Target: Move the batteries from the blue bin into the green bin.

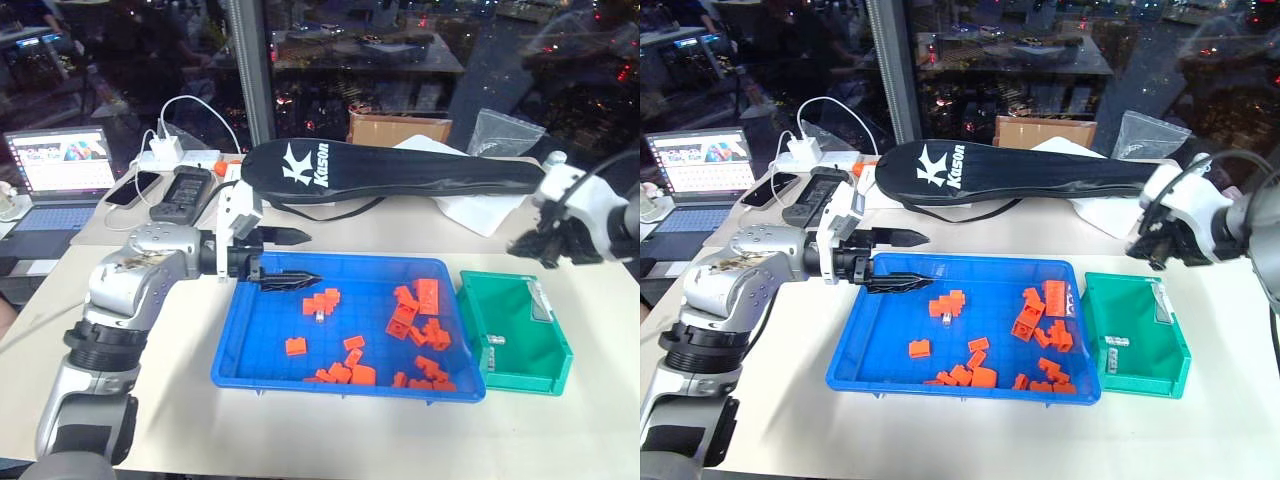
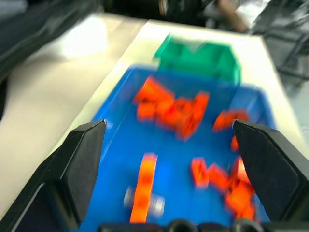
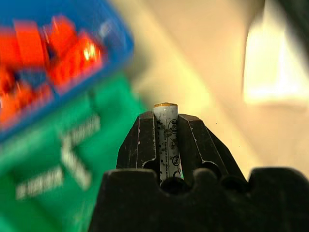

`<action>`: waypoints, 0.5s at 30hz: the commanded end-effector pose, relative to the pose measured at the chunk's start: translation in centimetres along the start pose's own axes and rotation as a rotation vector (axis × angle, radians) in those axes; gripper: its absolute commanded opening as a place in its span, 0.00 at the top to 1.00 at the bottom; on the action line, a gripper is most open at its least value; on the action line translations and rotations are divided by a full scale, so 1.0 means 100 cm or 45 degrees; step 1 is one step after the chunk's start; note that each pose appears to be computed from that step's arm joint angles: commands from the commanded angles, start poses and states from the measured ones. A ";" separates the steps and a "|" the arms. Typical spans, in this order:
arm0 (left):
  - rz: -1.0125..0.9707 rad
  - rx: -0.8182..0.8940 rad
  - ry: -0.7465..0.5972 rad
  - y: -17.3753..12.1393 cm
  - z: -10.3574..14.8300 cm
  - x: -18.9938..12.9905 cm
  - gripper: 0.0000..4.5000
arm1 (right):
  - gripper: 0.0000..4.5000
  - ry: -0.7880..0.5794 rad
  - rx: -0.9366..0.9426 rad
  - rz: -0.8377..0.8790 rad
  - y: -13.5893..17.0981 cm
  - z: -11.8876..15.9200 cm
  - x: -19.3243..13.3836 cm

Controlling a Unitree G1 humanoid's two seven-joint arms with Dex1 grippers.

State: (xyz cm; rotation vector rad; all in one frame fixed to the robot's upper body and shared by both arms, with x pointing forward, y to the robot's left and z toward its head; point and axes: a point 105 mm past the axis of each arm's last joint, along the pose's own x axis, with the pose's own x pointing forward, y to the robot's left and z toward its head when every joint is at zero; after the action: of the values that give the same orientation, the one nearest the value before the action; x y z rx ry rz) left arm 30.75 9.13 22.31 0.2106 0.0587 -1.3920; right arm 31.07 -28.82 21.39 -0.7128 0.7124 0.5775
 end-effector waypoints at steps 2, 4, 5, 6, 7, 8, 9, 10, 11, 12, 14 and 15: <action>-0.038 0.051 -0.071 -0.001 0.022 0.000 0.00 | 0.94 0.015 -0.004 0.052 0.022 -0.014 0.006; -0.046 0.055 -0.075 -0.002 0.025 0.000 0.00 | 0.94 0.017 0.007 0.051 0.026 -0.018 0.012; -0.047 0.060 -0.068 -0.002 0.025 -0.001 0.00 | 0.94 0.016 0.005 0.042 0.026 -0.019 0.016; -0.044 0.067 -0.055 -0.001 0.025 -0.001 0.00 | 0.94 0.030 -0.019 0.028 0.026 -0.021 0.019; -0.036 0.085 -0.034 0.000 0.023 -0.001 0.00 | 0.94 0.053 -0.051 0.023 0.027 -0.023 0.024; -0.029 0.084 -0.031 0.002 0.023 -0.002 0.00 | 0.94 0.052 -0.053 0.028 0.029 -0.023 0.029; -0.024 0.081 -0.033 0.003 0.024 -0.002 0.00 | 0.94 0.043 -0.043 0.041 0.032 -0.022 0.034; -0.023 0.082 -0.033 0.003 0.024 -0.003 0.00 | 0.94 0.044 -0.045 0.053 0.034 -0.023 0.039; -0.024 0.084 -0.028 0.003 0.024 -0.003 0.00 | 0.94 0.052 -0.056 0.059 0.036 -0.024 0.043; -0.025 0.087 -0.021 0.002 0.023 -0.003 0.00 | 0.94 0.065 -0.072 0.064 0.037 -0.026 0.047; -0.024 0.093 0.011 0.001 0.019 -0.004 0.00 | 0.94 0.087 -0.113 0.069 0.038 -0.028 0.053; -0.022 0.099 0.026 0.001 0.017 -0.004 0.00 | 0.94 0.092 -0.129 0.071 0.038 -0.028 0.054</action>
State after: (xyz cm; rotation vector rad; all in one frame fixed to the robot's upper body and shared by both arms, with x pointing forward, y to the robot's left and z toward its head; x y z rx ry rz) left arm 30.93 9.21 23.29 0.2239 0.0532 -1.4076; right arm 30.17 -27.04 13.11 -0.7448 0.8181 0.6678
